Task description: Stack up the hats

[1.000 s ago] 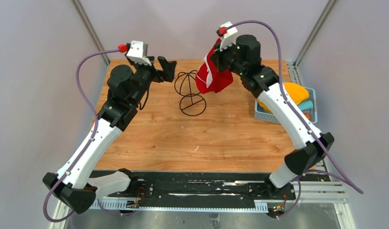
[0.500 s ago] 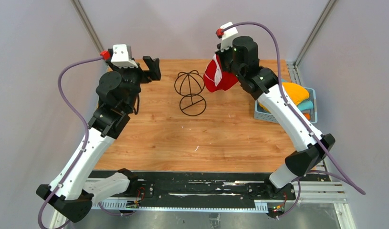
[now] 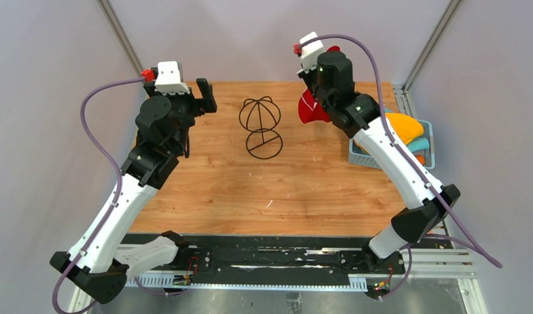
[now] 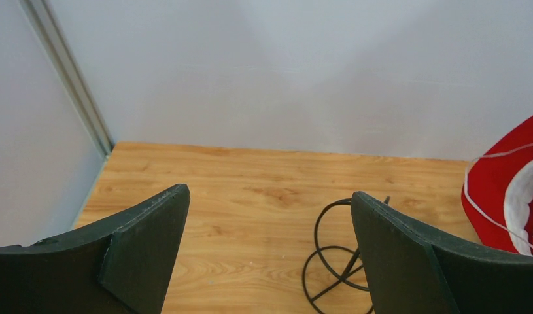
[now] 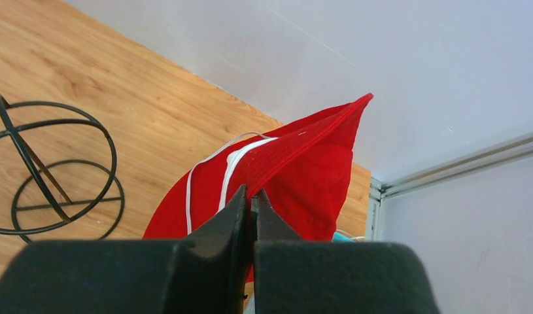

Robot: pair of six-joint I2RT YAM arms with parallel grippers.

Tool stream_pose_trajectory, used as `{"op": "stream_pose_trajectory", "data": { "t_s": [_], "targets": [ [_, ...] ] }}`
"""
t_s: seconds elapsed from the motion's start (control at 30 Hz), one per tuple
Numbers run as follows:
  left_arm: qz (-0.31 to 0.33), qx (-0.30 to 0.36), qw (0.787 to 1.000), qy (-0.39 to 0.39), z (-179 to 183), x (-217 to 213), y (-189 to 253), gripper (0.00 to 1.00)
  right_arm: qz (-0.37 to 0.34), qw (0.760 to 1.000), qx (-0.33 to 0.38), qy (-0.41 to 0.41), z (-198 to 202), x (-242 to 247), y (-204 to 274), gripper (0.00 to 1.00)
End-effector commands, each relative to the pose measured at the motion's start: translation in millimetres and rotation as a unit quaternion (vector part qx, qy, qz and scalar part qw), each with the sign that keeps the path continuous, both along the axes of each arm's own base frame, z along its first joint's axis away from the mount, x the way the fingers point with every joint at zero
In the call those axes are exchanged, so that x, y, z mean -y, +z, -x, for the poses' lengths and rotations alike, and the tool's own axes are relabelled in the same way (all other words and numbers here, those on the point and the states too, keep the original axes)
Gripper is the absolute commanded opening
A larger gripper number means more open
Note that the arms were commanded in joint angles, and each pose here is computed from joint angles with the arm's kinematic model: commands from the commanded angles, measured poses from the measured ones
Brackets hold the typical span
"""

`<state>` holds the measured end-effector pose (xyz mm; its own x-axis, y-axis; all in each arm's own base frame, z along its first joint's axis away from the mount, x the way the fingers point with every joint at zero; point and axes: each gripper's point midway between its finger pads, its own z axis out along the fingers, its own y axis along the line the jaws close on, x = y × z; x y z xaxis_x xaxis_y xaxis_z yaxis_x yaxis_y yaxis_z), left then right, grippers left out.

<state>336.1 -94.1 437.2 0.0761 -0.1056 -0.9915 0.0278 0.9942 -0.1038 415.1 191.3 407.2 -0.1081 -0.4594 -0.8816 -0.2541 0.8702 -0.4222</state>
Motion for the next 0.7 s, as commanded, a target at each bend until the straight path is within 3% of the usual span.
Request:
{"op": "stream_pose_trajectory", "data": {
  "t_s": [0.0,0.27,0.67],
  "targets": [
    [-0.006,0.023,0.999,0.044,17.3,-26.8,26.4,0.98,0.06,0.998,-0.014,0.01,-4.0,-15.3,-15.6,0.0],
    [-0.005,0.03,0.998,0.058,28.0,-39.1,31.3,0.98,0.112,0.992,-0.05,0.027,-12.7,-44.1,-53.1,0.0],
    [-0.001,0.026,0.998,0.063,28.4,-43.2,24.3,0.98,0.136,0.983,-0.048,0.112,-2.7,-119.5,-68.4,0.0]
  ]
}}
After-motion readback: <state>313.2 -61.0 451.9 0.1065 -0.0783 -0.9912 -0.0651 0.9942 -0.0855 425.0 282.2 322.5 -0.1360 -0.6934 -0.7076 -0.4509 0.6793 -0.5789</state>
